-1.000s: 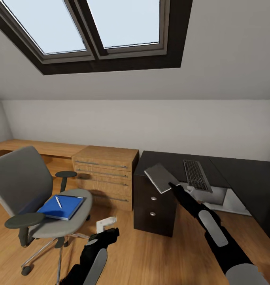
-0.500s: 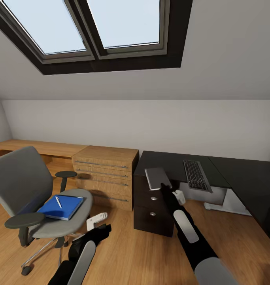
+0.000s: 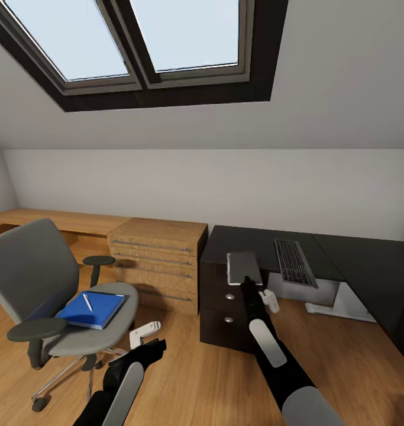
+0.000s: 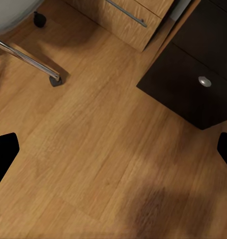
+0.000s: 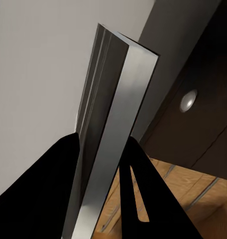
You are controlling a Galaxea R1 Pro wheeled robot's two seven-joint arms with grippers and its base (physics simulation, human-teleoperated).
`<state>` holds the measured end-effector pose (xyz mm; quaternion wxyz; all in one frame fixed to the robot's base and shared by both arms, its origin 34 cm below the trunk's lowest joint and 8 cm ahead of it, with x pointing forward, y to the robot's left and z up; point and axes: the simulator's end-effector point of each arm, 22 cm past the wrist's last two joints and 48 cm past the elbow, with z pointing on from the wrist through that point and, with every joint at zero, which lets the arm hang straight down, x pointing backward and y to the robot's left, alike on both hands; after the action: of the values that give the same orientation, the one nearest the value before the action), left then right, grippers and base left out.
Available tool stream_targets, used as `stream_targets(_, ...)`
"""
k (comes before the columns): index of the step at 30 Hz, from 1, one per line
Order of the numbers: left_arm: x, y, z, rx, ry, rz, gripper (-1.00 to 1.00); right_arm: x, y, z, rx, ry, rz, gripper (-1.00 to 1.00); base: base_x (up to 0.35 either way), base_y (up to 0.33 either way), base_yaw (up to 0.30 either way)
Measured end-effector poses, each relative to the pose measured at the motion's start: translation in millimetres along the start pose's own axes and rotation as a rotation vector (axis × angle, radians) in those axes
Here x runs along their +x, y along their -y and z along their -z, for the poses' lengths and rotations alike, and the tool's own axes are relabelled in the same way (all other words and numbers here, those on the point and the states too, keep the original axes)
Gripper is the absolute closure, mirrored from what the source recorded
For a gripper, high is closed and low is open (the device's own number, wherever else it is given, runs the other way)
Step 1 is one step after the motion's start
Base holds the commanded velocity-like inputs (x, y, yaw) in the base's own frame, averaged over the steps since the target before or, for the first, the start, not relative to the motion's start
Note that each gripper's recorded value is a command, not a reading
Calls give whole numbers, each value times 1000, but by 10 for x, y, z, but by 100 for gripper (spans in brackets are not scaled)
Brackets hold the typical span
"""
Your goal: In the bedroom, organize the workspace by keeping the computer under the desk, ensuring the monitor is on the desk, placing the keyboard on the desk next to the monitor, placing the mouse on the desk next to the keyboard, moving the folder from the swivel chair onto the desk next to the mouse, stacking the notebook on top of the folder with the pen on top of the notebook, and positioning the swivel chair next to the desk.
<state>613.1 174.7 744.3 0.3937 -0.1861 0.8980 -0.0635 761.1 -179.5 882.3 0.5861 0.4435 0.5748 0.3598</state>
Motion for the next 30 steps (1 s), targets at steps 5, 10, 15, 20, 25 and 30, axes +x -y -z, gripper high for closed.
stream_targets(5, 4, 6, 0, 1, -1, 1, -100, -27, 33, 6, 7, 21, -4, 100, 0, 0, 0)
stream_targets(10, 7, 12, 1, 2, -2, 0, -100, -40, 61, 6, 19, 27, -43, 100, 0, 0, 0)
stream_targets(15, 9, 13, 1, 2, -2, -1, -100, -25, 128, 8, 47, 24, -119, 100, 0, 0, 0)
stream_targets(20, 12, 14, 0, 3, -3, 0, -100, -10, 148, 11, 55, 21, -142, 100, 0, 0, 0)
stream_targets(25, 41, 6, -14, 0, -10, -1, -100, -3, 150, 12, 56, 19, -145, 100, 0, 0, 0)
stream_targets(30, 45, 7, -14, 0, -10, -1, -100, 32, 137, 18, 53, 12, -139, 100, 0, 0, 0)
